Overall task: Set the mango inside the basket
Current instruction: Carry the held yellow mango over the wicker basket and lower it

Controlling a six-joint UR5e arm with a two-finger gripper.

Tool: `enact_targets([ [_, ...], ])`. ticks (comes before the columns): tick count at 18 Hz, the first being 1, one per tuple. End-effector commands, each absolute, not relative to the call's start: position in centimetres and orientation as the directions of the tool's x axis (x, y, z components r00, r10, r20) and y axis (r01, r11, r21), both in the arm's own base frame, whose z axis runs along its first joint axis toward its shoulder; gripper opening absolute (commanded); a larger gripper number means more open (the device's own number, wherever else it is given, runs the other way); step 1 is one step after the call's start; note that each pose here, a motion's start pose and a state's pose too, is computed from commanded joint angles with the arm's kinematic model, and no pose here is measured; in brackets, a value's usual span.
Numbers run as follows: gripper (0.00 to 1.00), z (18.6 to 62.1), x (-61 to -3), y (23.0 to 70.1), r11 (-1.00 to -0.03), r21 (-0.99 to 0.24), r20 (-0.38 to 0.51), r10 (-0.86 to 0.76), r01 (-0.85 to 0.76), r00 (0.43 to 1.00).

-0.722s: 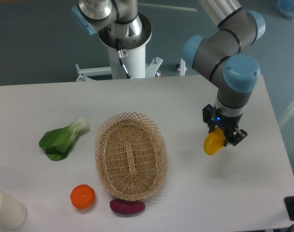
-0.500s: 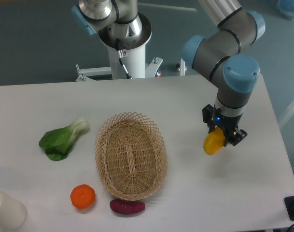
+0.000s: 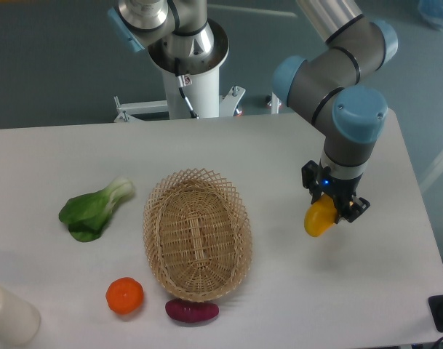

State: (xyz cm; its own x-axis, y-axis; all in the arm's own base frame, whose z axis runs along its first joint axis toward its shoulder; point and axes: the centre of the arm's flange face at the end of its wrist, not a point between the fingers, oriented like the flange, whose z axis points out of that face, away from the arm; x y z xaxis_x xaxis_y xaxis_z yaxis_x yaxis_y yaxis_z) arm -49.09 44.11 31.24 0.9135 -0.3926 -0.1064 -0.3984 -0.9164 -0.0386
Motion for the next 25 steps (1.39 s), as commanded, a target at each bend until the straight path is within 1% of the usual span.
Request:
enact_targets([
  [5, 0.33, 32.5, -46.0, 48.0, -0.928, -0.056, -0.125, -0.358, -0.367, 0.925],
  [10, 0.33, 33.2, -40.2, 52.2, -0.929, -0.063, -0.128, -0.354, -0.364, 0.926],
  [12, 0.33, 32.9, -37.4, 53.8, -0.938, -0.069, -0.119, -0.330, -0.340, 0.936],
  [13, 0.33, 32.3, -36.1, 54.1, -0.943, -0.070, -0.108, -0.318, -0.326, 0.942],
  [16, 0.33, 31.9, -32.4, 53.5, -0.929, -0.064, -0.090, -0.358, -0.364, 0.929],
  [18, 0.34, 31.7, -30.9, 52.6, -0.926, -0.059, -0.079, -0.369, -0.374, 0.926],
  [22, 0.34, 29.3, -27.9, 52.0, -0.917, -0.029, -0.034, -0.396, -0.397, 0.917],
  [24, 0.34, 28.4, -27.2, 51.9, -0.913, -0.014, -0.033, -0.406, -0.407, 0.913],
  [25, 0.34, 28.2, -26.7, 52.1, -0.910, -0.011, -0.045, -0.413, -0.414, 0.910],
])
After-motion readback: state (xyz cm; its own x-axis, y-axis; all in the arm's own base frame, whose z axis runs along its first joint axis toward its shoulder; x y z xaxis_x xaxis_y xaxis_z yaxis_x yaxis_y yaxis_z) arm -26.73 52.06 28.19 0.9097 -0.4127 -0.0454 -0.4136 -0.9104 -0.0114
